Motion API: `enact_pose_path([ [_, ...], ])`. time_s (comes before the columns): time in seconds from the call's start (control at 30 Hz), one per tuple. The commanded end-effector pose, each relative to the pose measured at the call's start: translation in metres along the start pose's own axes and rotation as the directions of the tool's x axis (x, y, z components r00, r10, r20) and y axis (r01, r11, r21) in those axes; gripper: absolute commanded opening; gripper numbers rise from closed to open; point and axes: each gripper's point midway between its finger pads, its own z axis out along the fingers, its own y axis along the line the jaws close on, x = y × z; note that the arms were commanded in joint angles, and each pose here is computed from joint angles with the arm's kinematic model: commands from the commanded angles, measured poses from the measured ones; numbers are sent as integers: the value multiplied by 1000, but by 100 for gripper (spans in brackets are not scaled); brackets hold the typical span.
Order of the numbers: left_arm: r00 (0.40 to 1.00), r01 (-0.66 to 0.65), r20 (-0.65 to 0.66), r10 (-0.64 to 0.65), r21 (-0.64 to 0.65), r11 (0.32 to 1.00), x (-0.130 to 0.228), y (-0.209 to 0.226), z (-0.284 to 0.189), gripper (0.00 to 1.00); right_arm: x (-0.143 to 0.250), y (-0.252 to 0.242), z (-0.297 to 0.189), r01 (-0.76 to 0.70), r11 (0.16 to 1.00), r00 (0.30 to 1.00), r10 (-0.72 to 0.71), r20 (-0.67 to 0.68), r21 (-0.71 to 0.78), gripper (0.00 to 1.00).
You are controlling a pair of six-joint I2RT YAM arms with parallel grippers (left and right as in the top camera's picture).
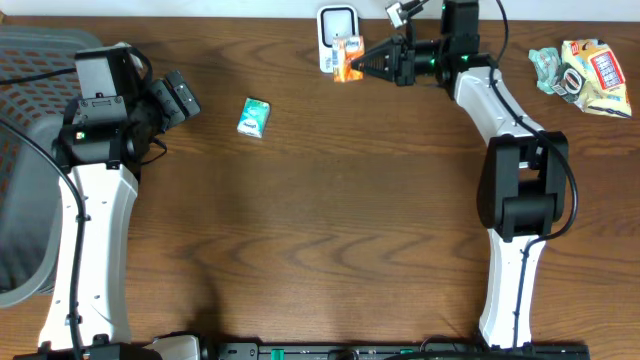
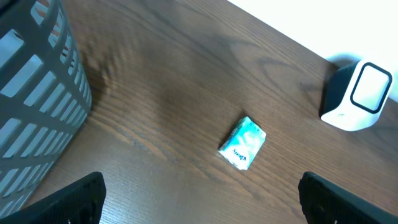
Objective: Scan the item barcode
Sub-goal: 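Lift the orange Kleenex pack and hold it before the scanner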
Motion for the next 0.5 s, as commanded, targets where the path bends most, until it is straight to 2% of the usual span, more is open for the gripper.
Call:
enact_pose_path([
  [0.0, 1000, -2, 6, 2, -13, 1000, -2, 2, 0, 98, -12, 14, -2, -72, 997, 997, 72, -3, -18, 1],
  [0.4, 1000, -2, 6, 2, -13, 1000, -2, 2, 0, 98, -12, 15, 6, -29, 999, 1000, 28, -10, -24, 1],
  [0.47, 1000, -2, 6, 2, -13, 1000, -2, 2, 0, 98, -9, 3, 12, -70, 997, 998, 70, 5, 41, 1],
])
